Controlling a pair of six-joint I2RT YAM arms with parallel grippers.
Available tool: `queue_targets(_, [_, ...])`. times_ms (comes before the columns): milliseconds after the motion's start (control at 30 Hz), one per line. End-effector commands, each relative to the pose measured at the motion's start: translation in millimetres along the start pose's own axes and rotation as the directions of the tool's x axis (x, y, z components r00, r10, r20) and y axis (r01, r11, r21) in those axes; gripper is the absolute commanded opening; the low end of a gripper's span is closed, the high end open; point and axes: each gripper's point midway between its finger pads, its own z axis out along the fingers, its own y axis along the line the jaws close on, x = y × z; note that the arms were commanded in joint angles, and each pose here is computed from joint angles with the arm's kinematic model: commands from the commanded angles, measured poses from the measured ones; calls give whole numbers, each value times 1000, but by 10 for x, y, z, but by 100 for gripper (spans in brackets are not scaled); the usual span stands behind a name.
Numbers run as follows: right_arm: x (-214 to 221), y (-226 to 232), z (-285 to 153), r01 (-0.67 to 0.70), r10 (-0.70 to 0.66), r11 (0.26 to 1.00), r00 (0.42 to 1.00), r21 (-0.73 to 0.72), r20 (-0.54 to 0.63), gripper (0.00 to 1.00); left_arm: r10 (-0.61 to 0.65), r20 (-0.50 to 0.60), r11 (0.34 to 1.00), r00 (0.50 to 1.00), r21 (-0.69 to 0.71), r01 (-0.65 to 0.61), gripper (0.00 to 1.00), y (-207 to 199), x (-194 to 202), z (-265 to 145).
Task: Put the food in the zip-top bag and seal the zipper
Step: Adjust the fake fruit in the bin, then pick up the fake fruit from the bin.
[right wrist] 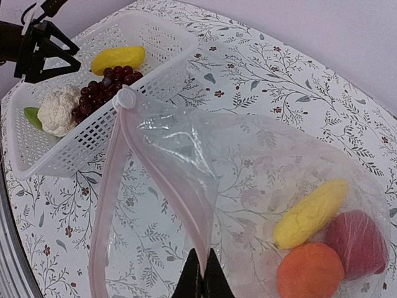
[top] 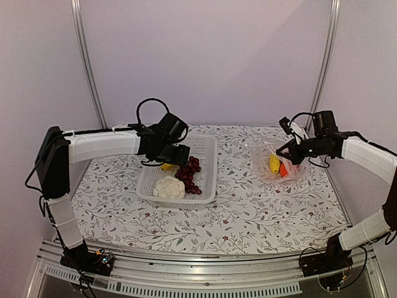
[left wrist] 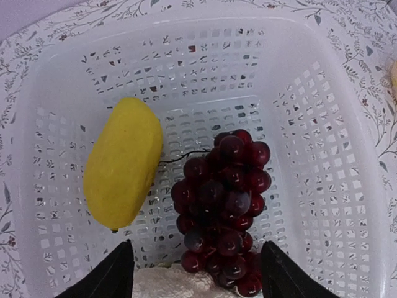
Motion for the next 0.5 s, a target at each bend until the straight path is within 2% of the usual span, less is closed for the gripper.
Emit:
queue_targets(0, [27,56,-3,7,-7,1000,1000,-17,-5,0,118,-54,991,992,-64,-121,67,301,-69,240])
queue_targets(100, [33,46,-2,10,-10,1000,1000,-11,-8,0,79,-103,995,992,-57,-85,62,438,-111,403])
queue_targets(267, [47,42,15,9,-9,1000,1000,-12,-15,0,64,-155,996,986,-49,-73,61,508,-203,642])
queue_targets(400, [59,48,28,7,-8,1000,1000,-16,-20,0,-25,-231,993,973,-120,-3,61,683,-139,900])
queue_targets(467, [60,43,25,9,-10,1000,1000,-13,-20,0,-49,-235,993,971,-119,21,62,689,-141,973])
